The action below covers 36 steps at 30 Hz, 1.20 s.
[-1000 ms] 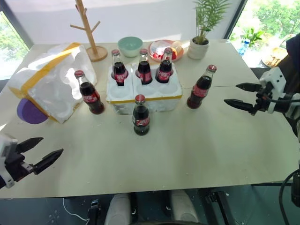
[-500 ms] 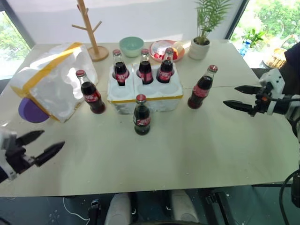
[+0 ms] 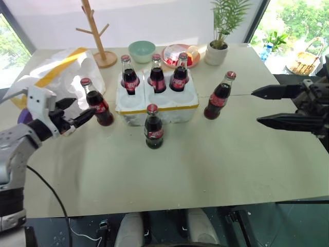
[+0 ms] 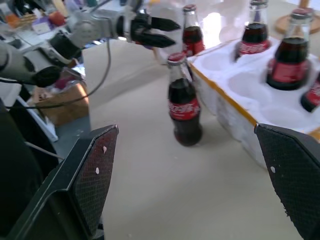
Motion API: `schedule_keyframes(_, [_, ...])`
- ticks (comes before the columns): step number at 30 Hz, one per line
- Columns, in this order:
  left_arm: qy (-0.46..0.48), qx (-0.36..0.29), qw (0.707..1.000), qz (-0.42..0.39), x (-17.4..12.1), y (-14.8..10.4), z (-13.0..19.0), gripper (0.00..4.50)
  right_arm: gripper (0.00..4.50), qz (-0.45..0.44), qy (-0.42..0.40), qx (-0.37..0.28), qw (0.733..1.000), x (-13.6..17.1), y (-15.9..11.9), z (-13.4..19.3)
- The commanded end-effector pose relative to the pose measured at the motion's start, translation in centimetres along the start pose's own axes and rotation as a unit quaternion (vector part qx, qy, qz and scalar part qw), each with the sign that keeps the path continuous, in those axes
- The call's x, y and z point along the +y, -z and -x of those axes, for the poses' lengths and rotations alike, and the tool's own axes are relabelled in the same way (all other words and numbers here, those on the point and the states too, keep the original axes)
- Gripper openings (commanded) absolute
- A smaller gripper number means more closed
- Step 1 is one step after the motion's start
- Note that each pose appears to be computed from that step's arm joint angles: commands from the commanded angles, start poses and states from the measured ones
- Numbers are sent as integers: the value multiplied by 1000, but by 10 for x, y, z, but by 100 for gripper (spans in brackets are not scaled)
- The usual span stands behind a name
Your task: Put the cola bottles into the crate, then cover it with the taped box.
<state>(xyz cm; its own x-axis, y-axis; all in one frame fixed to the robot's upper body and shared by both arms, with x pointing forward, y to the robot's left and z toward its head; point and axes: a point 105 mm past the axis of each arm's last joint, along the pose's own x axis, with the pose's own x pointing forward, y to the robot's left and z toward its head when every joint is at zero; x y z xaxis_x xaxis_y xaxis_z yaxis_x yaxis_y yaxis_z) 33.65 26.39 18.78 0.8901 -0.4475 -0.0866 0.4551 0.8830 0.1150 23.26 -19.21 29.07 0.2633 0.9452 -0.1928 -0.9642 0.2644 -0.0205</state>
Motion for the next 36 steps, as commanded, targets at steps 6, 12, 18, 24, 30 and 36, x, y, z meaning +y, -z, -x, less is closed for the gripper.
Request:
schedule_keyframes(6, [6, -11, 999, -32, -1, 0, -29, 442, 450, 21, -6, -19, 1000, 12, -7, -12])
schedule_keyframes(12, [10, -4, 1000, -24, -4, 11, -49, 442, 450, 20, -13, -22, 999, 12, -4, -20])
schedule_keyframes(18, [27, -4, 999, -28, -8, 11, -49, 392, 450, 21, -13, -28, 999, 11, -7, -26])
schedule_keyframes(24, [44, -7, 999, -29, -6, -3, -30, 278, 450, 18, -2, -34, 999, 10, -9, -27])
schedule_keyframes(30, [147, 4, 989, -14, -29, -33, 4, 278, 450, 16, 10, -27, 999, 9, -5, -27])
schedule_keyframes(36, [265, -18, 964, 7, -53, -87, 16, 278, 450, 15, 22, -20, 999, 9, -3, -24])
